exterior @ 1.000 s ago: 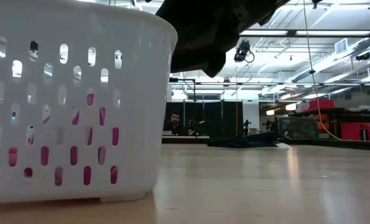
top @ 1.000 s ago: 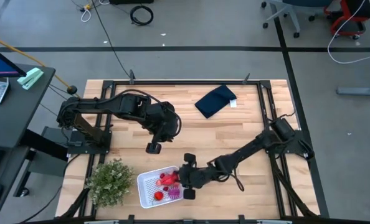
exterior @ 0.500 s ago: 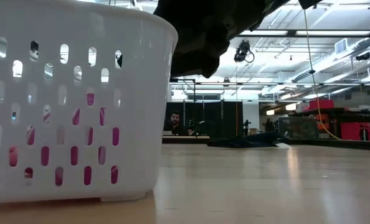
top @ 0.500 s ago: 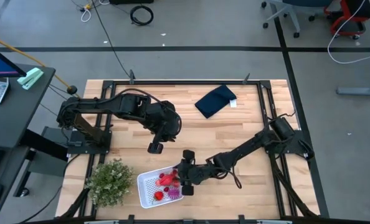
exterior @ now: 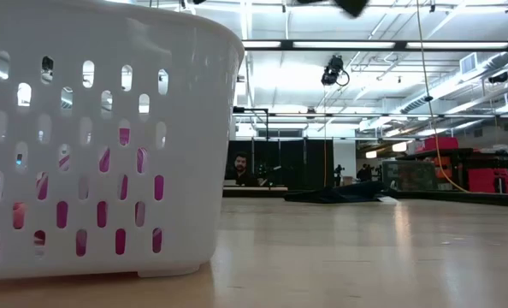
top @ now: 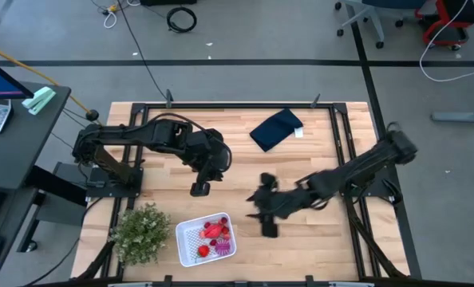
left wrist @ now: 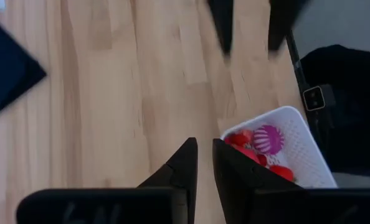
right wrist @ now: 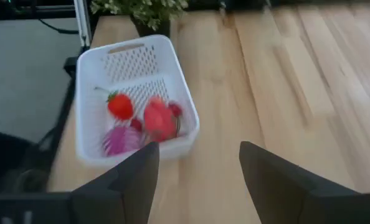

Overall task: Pick and placing Produce into tupperware
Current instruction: Return to Home Position

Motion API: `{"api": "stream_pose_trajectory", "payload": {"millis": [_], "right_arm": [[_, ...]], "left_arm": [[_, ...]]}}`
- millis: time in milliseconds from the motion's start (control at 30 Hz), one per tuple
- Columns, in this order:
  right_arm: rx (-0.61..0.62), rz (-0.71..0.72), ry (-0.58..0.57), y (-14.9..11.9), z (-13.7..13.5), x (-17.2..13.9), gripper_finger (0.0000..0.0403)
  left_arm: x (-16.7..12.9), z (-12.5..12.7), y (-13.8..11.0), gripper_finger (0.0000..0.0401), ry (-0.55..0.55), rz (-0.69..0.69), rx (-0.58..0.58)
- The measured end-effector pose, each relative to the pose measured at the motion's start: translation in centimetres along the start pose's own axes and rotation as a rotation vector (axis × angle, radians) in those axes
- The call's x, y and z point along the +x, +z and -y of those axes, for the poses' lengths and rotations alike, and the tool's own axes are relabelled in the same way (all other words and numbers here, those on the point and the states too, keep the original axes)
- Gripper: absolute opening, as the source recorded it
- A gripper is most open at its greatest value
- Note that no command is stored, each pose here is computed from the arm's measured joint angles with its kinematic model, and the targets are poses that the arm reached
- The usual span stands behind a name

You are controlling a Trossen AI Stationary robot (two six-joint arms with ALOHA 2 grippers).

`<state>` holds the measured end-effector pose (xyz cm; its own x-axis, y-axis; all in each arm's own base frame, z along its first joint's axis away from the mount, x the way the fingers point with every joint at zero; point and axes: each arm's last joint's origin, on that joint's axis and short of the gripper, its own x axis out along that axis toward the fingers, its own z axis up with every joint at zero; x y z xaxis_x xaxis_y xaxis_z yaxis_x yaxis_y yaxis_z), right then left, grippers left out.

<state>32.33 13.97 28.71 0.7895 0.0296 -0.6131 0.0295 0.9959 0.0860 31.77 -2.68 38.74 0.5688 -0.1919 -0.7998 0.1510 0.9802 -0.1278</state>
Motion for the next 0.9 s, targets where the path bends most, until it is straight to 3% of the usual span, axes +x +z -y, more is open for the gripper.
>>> {"api": "stream_pose_trajectory", "payload": {"millis": [133, 333, 533, 667, 767, 900], "right_arm": [[0.166, 0.015, 0.015, 0.6, 0.6, -5.8, 0.0232], [0.178, 0.122, -0.004, 0.6, 0.4, -11.1, 0.0232], [0.066, 0.052, -0.028, -1.2, -1.3, -11.7, 0.0232], [0.046, 0.022, -0.139, -2.5, -2.0, -11.2, 0.0232], [0.011, 0.017, -0.181, -3.2, -2.3, -11.1, 0.0232], [0.013, 0.032, -0.154, -4.0, -2.0, -11.8, 0.0232]], "left_arm": [[-1.6, -0.2, -0.9, 0.0060, 0.009, -0.026, -0.109], [-6.0, 0.6, -2.8, 0.0058, 0.028, 0.007, -0.195], [-11.6, 2.4, -5.4, 0.0051, 0.129, 0.139, -0.211], [-14.8, 3.4, -7.6, 0.0055, 0.203, 0.228, -0.226], [-16.1, 3.9, -9.1, 0.0059, 0.210, 0.269, -0.255], [-15.5, 4.1, -11.1, 0.0062, 0.209, 0.305, -0.303]]}}
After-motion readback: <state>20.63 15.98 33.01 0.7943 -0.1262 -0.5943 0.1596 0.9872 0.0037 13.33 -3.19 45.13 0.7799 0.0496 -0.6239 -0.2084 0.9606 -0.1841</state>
